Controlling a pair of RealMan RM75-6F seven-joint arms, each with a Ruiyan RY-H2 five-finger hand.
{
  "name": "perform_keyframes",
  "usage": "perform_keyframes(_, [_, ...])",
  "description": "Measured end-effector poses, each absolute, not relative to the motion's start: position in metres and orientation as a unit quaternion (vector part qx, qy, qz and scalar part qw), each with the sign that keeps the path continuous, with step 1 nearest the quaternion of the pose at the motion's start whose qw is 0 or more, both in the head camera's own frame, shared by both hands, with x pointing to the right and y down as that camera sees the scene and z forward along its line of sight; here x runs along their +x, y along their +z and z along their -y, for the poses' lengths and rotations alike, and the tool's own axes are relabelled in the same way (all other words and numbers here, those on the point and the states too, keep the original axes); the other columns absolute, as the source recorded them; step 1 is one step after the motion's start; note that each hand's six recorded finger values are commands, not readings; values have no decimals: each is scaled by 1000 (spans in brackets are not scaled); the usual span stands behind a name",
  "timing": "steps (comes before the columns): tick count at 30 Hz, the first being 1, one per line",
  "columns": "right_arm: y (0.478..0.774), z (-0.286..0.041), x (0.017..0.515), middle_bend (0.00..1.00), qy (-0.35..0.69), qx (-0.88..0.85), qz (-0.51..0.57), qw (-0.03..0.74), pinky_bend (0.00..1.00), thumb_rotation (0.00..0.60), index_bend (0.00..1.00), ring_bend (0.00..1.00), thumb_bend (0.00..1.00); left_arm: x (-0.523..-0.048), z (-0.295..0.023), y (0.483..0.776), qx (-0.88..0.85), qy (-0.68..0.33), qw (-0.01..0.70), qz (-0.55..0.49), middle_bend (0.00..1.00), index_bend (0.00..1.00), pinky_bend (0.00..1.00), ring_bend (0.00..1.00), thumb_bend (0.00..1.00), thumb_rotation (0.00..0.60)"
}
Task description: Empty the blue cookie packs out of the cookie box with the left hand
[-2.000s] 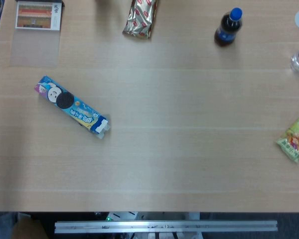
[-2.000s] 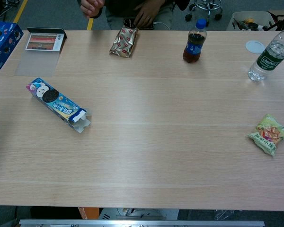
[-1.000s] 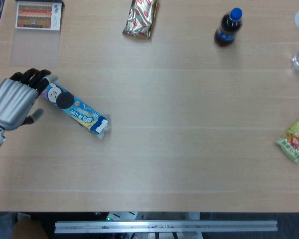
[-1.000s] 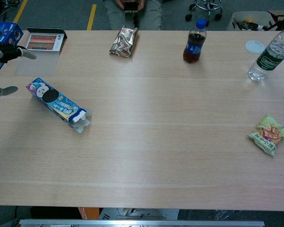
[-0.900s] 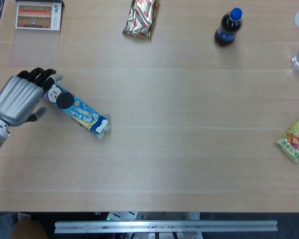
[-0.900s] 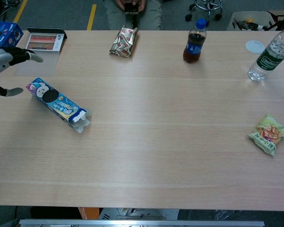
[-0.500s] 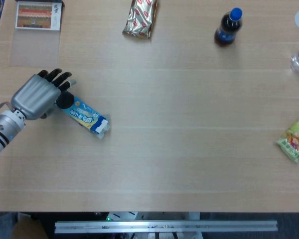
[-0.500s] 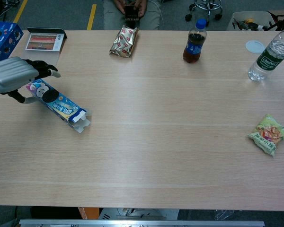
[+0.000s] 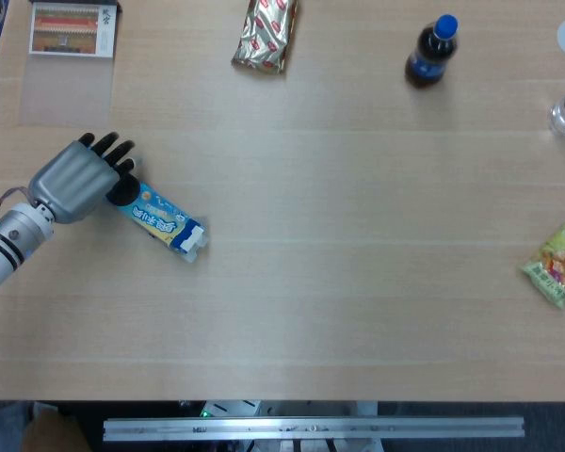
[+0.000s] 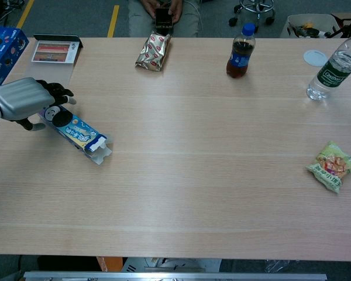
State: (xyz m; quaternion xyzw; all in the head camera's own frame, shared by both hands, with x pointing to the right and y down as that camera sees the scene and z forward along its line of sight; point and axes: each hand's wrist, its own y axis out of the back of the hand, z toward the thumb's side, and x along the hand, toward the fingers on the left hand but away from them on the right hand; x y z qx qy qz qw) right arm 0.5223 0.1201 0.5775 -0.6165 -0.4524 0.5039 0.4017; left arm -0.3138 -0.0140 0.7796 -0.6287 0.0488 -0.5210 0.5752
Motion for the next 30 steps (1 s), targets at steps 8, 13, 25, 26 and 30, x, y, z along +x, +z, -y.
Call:
perform_keyframes(8, [577,-121,523,357,506,-615,453,401,402,600,370,320,260,-321,18,791,-614,-532,582,-31,106,130,258,103,269,600])
perform_keyframes(13, [576,-122,524,357,507,-614,454,400,402,600,370,320,259,-324,21,798,-606,-536,588,-26,152,178,282,122,270,600])
perform_keyframes(25, [577,-124,525,357,508,-615,453,397,402,600,370,320,259,-323,24,808,-559,-534,634,-11,483,400,583,399,270,600])
perform_keyframes(26, [577,-124,526,357,508,-616,453,397,402,600,370,320,259,-323,24,808,-554,-535,638,-11,483,400,585,399,270,600])
perform_keyframes(30, [577,-124,525,357,505,-617,453,398,402,600,370,320,259,-322,23,806,-530,-541,653,-9,476,390,585,400,270,600])
